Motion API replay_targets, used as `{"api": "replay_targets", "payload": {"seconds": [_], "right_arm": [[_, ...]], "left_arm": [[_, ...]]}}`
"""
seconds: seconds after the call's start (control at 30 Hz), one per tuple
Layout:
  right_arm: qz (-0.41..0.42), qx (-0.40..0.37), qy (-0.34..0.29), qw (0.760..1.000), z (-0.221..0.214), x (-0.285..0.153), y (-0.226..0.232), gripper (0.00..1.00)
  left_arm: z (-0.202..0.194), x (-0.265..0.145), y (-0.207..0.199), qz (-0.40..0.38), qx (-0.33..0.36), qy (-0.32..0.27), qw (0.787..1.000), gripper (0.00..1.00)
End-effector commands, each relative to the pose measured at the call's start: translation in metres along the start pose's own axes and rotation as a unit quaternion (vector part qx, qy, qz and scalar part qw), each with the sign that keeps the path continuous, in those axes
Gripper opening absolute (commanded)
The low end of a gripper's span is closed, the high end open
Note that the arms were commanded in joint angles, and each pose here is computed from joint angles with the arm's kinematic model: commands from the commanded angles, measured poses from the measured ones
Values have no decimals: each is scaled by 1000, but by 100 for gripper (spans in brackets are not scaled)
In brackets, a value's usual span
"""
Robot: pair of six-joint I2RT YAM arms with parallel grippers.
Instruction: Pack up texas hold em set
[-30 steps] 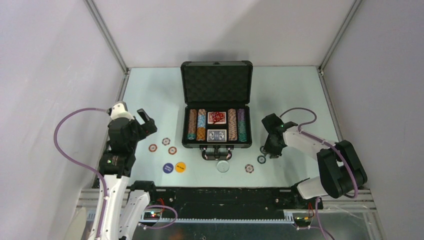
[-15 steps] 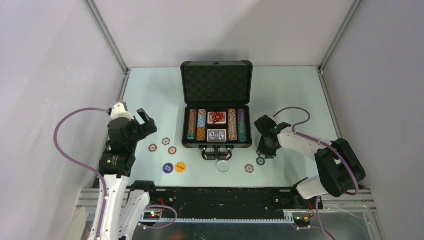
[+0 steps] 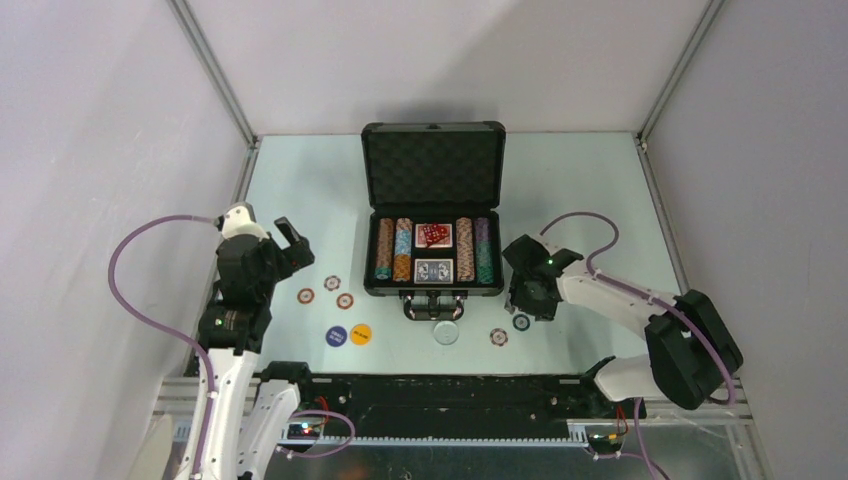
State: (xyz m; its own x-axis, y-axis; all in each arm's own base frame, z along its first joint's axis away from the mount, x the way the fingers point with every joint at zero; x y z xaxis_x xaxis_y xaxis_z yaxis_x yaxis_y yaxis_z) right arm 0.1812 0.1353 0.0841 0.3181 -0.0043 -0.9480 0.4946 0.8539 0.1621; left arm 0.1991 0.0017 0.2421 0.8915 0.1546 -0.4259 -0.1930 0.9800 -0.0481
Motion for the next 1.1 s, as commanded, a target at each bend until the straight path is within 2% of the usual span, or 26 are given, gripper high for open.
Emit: {"api": "replay_targets", "payload": {"seconds": [0.0,0.4,1.07], "right_arm": [[-31,-13,0,999,-7,4,0,61],[-25,-19,15,999,-17,21,3,65],[-82,-30,28,996,-29,37,-18,60]], "left_arm": [[4,0,2,3,7,-12,1000,98],[4,0,2,4,7,-13,1000,98],[4,0,2,3,8,-13,1000,98]]}}
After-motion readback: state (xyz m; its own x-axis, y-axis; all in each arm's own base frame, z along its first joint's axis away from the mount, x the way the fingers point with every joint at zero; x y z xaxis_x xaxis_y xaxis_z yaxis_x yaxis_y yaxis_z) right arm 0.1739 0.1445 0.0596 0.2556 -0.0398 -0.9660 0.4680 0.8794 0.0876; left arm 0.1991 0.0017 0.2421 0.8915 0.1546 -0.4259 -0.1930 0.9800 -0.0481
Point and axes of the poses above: each gripper's point midway between its finger pads, its own x axis out along the fingers, its own y axis along the line the jaws close on, z = x × y, the point moved 5 cm from there along -x, back along the fingers, and after that the axes turned 14 degrees about x, right-handed, at the moved point
